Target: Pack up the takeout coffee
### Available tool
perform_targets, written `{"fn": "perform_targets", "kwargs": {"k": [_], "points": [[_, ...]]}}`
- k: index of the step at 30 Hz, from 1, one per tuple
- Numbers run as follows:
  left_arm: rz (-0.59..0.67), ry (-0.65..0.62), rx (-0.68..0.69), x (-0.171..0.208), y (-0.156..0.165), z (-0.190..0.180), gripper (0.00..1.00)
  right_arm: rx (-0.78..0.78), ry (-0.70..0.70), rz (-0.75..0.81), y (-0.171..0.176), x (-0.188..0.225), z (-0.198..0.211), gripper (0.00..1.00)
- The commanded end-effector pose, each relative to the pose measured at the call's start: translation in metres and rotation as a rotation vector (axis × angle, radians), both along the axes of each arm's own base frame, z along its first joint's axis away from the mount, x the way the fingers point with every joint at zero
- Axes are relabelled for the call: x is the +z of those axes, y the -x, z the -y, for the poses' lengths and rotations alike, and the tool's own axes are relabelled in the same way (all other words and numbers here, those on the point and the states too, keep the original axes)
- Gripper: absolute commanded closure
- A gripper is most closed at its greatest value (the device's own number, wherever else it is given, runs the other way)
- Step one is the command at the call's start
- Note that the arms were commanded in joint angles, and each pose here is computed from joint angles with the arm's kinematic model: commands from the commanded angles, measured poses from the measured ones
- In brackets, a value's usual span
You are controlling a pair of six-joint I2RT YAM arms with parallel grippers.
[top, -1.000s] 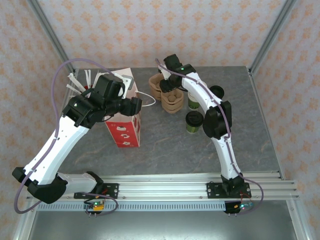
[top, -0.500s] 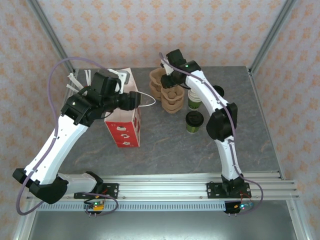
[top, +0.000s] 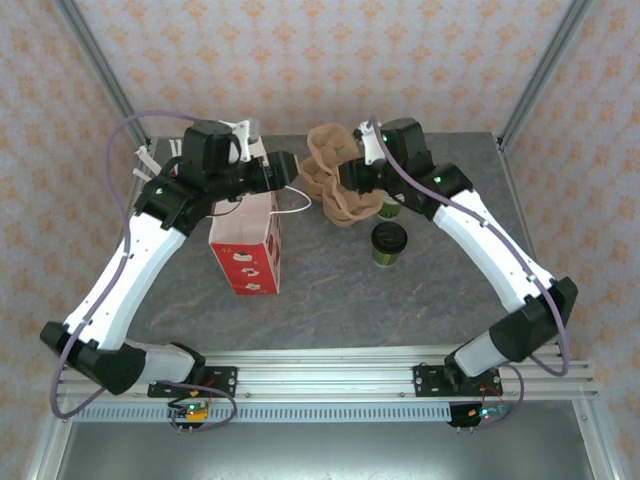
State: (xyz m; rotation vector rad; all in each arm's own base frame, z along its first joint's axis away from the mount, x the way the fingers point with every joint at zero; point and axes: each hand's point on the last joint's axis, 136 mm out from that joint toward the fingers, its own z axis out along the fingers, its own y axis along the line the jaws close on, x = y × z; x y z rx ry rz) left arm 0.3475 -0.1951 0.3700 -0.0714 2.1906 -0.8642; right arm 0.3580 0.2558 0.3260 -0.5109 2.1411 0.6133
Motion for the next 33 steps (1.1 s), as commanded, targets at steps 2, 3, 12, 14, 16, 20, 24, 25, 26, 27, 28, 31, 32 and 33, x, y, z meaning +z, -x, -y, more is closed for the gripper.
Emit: {"fn": "perform_targets", "kwargs": {"k": [2, 3, 12, 14, 16, 20, 24, 25, 26, 27, 28, 31, 32, 33], "points": [[-0.013, 0.137, -0.053, 0.016, -0.012, 0.035, 0.21, 0.018, -0.113, 0.052, 0.011, 0.016, -0.014, 0.65], [-0.018, 0.132, -0.054, 0.014, -0.014, 0.039, 0.21, 0.021, -0.126, 0.052, 0.014, 0.017, -0.014, 0.65], [-0.074, 0.169, -0.028, -0.003, -0.029, 0.050, 0.20, 0.029, -0.216, 0.044, 0.027, 0.024, -0.015, 0.65], [-0.071, 0.154, -0.016, -0.003, -0.027, 0.046, 0.20, 0.013, -0.205, 0.034, 0.027, 0.021, -0.011, 0.65], [-0.046, 0.131, 0.000, 0.002, -0.023, 0.039, 0.20, -0.016, -0.179, 0.014, 0.028, 0.014, -0.006, 0.65], [0.011, 0.068, 0.031, 0.019, -0.013, 0.021, 0.20, -0.083, -0.106, -0.046, 0.039, -0.011, 0.007, 0.65], [0.070, -0.001, 0.100, 0.038, -0.008, -0.008, 0.20, -0.131, -0.002, -0.130, 0.066, -0.050, 0.014, 0.65], [0.079, -0.012, 0.118, 0.042, -0.007, -0.016, 0.20, -0.138, 0.024, -0.153, 0.073, -0.063, 0.015, 0.65], [0.089, -0.026, 0.138, 0.045, -0.006, -0.024, 0.20, -0.150, 0.047, -0.183, 0.082, -0.078, 0.016, 0.65], [0.100, -0.034, 0.155, 0.048, -0.005, -0.031, 0.20, -0.159, 0.073, -0.206, 0.089, -0.094, 0.016, 0.65], [0.106, -0.035, 0.171, 0.050, -0.005, -0.037, 0.20, -0.163, 0.094, -0.217, 0.095, -0.104, 0.015, 0.65], [0.129, -0.042, 0.206, 0.057, -0.003, -0.051, 0.20, -0.193, 0.157, -0.251, 0.110, -0.139, 0.016, 0.65], [0.135, -0.045, 0.216, 0.059, -0.001, -0.054, 0.20, -0.201, 0.169, -0.258, 0.113, -0.150, 0.016, 0.65], [0.137, -0.049, 0.228, 0.060, 0.000, -0.057, 0.20, -0.199, 0.169, -0.266, 0.115, -0.161, 0.013, 0.65]]}}
